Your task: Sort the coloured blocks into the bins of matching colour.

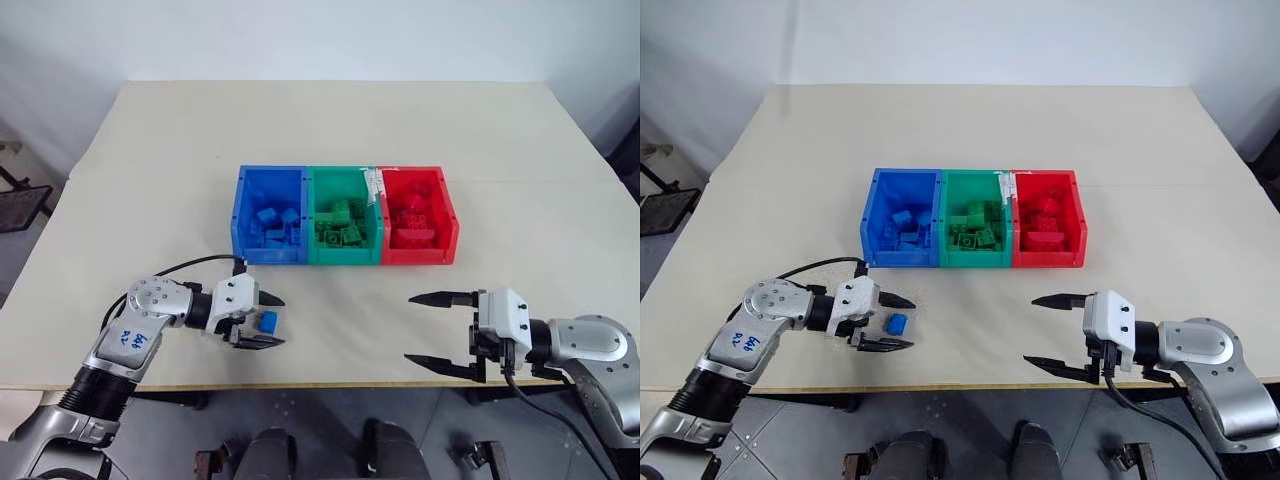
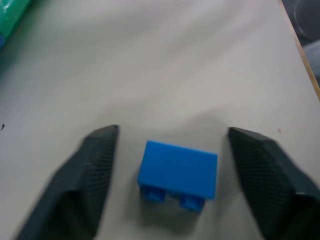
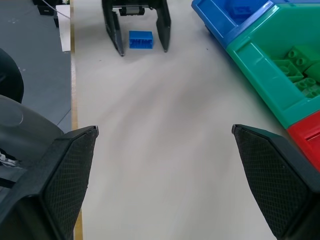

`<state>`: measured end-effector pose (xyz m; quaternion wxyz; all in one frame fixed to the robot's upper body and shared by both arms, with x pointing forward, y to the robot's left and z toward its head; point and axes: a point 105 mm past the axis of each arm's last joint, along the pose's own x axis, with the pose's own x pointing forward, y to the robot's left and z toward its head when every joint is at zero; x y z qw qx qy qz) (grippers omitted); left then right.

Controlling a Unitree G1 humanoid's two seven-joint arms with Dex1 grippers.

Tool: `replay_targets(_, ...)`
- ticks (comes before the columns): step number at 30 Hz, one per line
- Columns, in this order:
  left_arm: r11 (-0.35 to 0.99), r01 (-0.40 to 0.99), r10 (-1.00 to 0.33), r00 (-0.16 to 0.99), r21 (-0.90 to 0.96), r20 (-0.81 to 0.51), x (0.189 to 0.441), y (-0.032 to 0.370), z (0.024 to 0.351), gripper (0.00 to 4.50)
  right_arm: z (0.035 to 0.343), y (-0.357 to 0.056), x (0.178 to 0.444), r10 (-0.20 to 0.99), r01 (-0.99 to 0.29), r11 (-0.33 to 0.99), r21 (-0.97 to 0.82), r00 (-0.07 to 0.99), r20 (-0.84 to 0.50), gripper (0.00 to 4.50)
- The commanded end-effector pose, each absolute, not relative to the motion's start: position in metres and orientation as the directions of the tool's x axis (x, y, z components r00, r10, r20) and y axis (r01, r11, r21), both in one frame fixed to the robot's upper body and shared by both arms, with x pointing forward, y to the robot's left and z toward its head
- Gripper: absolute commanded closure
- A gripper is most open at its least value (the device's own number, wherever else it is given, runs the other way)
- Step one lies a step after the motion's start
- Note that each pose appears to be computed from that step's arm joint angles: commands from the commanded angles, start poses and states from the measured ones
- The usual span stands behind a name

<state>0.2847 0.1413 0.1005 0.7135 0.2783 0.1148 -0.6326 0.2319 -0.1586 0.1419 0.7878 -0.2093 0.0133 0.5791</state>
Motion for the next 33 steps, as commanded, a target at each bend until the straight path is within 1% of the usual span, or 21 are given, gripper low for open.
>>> replay_targets(1,0.029,0.971,-0.81,0.163,0.239,-0.564,0.284,0.152,0.094,2.21,0.153,-0.16,0.228,0.907,-0.905,0.239,-0.352,0.338,-0.253,0.0)
replay_targets(3,0.032,0.97,-0.805,0.168,0.241,-0.569,0.286,0.155,0.095,2.85,0.151,-0.162,0.228,0.904,-0.905,0.241,-0.351,0.341,-0.259,0.0)
replay_targets(4,0.031,0.968,-0.805,0.171,0.247,-0.568,0.286,0.155,0.095,3.03,0.15,-0.163,0.229,0.902,-0.903,0.245,-0.352,0.345,-0.26,0.0)
replay_targets(6,0.051,0.968,-0.826,0.18,0.247,-0.534,0.287,0.153,0.098,3.02,0.15,-0.164,0.23,0.898,-0.896,0.261,-0.359,0.362,-0.25,0.0)
replay_targets(7,0.05,0.972,-0.882,0.15,0.228,-0.447,0.281,0.145,0.11,3.02,0.153,-0.164,0.231,0.898,-0.887,0.283,-0.365,0.379,-0.224,0.0)
replay_targets(9,0.046,0.979,-0.936,0.112,0.2,-0.334,0.273,0.136,0.126,3.02,0.158,-0.164,0.232,0.898,-0.874,0.313,-0.371,0.4,-0.185,0.0)
replay_targets(10,0.084,0.972,-0.946,0.147,0.22,-0.287,0.276,0.135,0.133,3.02,0.164,-0.163,0.234,0.896,-0.862,0.346,-0.371,0.421,-0.142,0.0)
replay_targets(11,0.15,0.961,-0.948,0.206,0.23,-0.242,0.282,0.134,0.139,3.02,0.169,-0.162,0.234,0.894,-0.85,0.372,-0.372,0.436,-0.1,0.0)
replay_targets(12,0.242,0.942,-0.945,0.283,0.233,-0.163,0.291,0.133,0.151,3.02,0.177,-0.161,0.237,0.883,-0.827,0.421,-0.371,0.467,-0.04,0.0)
replay_targets(13,0.302,0.926,-0.937,0.332,0.227,-0.109,0.296,0.133,0.16,3.02,0.183,-0.161,0.239,0.873,-0.812,0.454,-0.368,0.488,-0.001,0.0)
replay_targets(15,0.41,0.902,-0.911,0.413,0.134,0.007,0.306,0.132,0.178,3.02,0.19,-0.163,0.242,0.85,-0.785,0.505,-0.359,0.524,0.051,0.0)
replay_targets(17,0.527,0.838,-0.847,0.532,0.142,0.006,0.325,0.134,0.185,3.02,0.201,-0.169,0.251,0.804,-0.728,0.58,-0.367,0.583,0.115,0.0)
replay_targets(18,0.615,0.764,-0.777,0.629,0.194,-0.013,0.343,0.136,0.188,3.02,0.206,-0.174,0.256,0.779,-0.696,0.613,-0.374,0.612,0.137,0.0)
replay_targets(19,0.658,0.72,-0.738,0.675,0.222,-0.002,0.355,0.133,0.194,3.02,0.209,-0.179,0.261,0.755,-0.669,0.643,-0.373,0.637,0.158,0.0)
replay_targets(21,0.697,0.667,-0.692,0.722,0.263,0.004,0.37,0.128,0.2,3.02,0.21,-0.183,0.265,0.739,-0.653,0.659,-0.374,0.654,0.16,0.0)
replay_targets(24,0.737,0.598,-0.628,0.778,0.316,-0.008,0.389,0.129,0.205,3.02,0.207,-0.181,0.264,0.75,-0.664,0.643,-0.381,0.647,0.138,0.0)
replay_targets(26,0.727,0.619,-0.646,0.763,0.299,-0.009,0.391,0.127,0.207,3.02,0.207,-0.18,0.263,0.753,-0.667,0.639,-0.383,0.645,0.133,0.0)
replay_targets(27,0.716,0.625,-0.655,0.755,0.31,-0.008,0.391,0.128,0.208,2.29,0.207,-0.18,0.262,0.753,-0.667,0.638,-0.385,0.644,0.132,0.0)
replay_targets(30,0.682,0.656,-0.693,0.721,0.322,0.0,0.385,0.127,0.21,1.4,0.206,-0.18,0.261,0.755,-0.668,0.636,-0.386,0.643,0.131,0.0)
replay_targets(33,0.644,0.684,-0.739,0.672,0.342,0.045,0.375,0.127,0.218,0.48,0.204,-0.179,0.259,0.762,-0.673,0.625,-0.396,0.636,0.121,0.0)
